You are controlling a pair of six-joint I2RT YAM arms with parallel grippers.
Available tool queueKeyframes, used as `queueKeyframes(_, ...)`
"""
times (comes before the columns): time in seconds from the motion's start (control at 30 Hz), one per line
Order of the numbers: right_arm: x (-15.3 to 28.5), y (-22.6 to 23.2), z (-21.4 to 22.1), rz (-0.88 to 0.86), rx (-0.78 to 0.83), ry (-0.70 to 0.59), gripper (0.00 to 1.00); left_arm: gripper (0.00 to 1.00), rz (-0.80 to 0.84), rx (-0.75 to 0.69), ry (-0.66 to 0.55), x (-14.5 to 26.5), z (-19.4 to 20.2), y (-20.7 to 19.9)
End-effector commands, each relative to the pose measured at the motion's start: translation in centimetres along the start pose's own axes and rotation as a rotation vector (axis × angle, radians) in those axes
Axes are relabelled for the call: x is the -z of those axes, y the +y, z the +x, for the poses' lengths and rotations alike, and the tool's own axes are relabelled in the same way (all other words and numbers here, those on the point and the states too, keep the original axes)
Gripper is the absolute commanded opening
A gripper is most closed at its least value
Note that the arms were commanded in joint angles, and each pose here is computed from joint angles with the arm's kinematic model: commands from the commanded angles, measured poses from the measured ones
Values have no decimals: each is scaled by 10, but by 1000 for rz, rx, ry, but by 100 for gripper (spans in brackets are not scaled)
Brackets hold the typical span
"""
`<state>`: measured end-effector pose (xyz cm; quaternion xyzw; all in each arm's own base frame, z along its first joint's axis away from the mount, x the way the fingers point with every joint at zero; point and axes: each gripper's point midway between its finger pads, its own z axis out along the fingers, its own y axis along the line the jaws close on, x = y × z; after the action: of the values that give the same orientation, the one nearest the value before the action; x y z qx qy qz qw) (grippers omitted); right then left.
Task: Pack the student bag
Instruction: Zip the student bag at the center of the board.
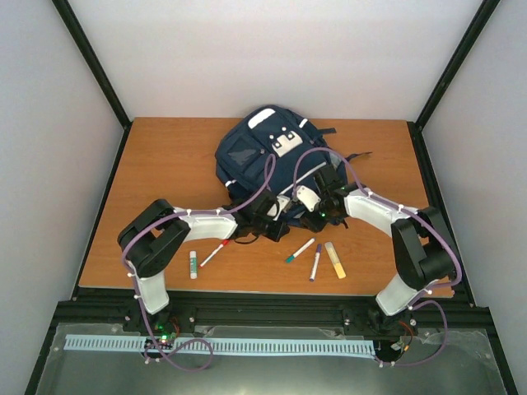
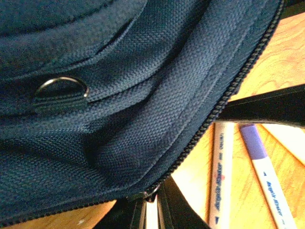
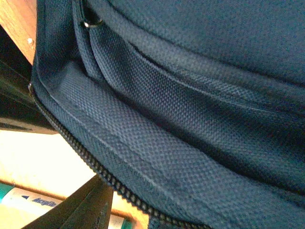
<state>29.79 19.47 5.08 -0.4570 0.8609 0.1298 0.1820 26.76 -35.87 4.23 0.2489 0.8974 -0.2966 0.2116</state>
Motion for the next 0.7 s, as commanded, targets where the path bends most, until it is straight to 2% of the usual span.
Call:
queueKeyframes(0.0, 25, -8, -14, 37, -21, -60, 49, 2, 212, -10, -73, -1, -31, -55)
queueKeyframes(0.2, 87, -37, -18, 181, -73, -167, 50, 3, 268, -97, -146, 33, -53, -97)
queueKeyframes(0.33, 101, -40, -8, 253, -53, -157, 50, 1, 213, -109, -231, 61, -65, -95)
queueKeyframes(0.4, 96, -40, 2, 258, -65, -138, 50, 1, 128, -87, -260, 57, -68, -78)
queueKeyframes(0.5, 88, -46, 10, 262, -97, -114, 51, 1, 96, -52, -170, 27, -53, -65)
queueKeyframes(0.67, 82, -67, 22, 299, -188, -70, 65, 2, 107, 10, -127, 7, -35, -58)
